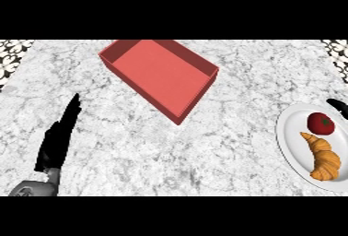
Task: Pick the tomato from the plate and place it in the cardboard box
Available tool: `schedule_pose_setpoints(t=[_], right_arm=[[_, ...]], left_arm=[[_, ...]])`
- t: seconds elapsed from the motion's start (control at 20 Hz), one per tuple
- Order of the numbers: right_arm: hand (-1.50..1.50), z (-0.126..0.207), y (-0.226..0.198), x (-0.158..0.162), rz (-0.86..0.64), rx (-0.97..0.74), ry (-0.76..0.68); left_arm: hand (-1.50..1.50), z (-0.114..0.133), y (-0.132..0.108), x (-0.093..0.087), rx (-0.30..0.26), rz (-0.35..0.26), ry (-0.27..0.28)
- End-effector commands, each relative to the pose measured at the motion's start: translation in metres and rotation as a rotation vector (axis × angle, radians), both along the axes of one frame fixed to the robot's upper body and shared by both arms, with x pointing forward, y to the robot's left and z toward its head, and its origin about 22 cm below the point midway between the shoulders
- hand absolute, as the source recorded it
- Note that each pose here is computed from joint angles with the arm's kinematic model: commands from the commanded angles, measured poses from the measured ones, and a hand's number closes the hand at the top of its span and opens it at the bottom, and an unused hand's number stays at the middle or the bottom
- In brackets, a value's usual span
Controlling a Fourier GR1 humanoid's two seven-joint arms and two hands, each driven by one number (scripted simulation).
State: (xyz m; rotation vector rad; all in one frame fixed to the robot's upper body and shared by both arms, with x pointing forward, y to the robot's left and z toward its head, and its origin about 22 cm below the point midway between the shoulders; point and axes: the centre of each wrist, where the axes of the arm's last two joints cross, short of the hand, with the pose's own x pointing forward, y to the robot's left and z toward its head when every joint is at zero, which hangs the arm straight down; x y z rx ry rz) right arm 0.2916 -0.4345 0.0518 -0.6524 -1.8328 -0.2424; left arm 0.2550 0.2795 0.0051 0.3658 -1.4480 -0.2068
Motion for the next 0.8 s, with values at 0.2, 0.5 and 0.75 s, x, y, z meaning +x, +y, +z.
schedule_pose_setpoints(t=[0.2,0.5,0.75], right_arm=[[-1.5,0.033,-0.054,-0.014,0.042,-0.412,0.347],[-1.5,0.056,-0.059,-0.015,0.228,-0.607,0.737],[-1.5,0.085,-0.045,-0.001,0.358,-0.668,0.975]], left_arm=[[0.0,-0.002,-0.002,-0.008,-0.006,-0.01,-0.003],[0.0,-0.005,0.001,-0.016,0.015,0.0,0.003],[0.0,0.008,0.009,-0.012,0.008,-0.002,-0.009]])
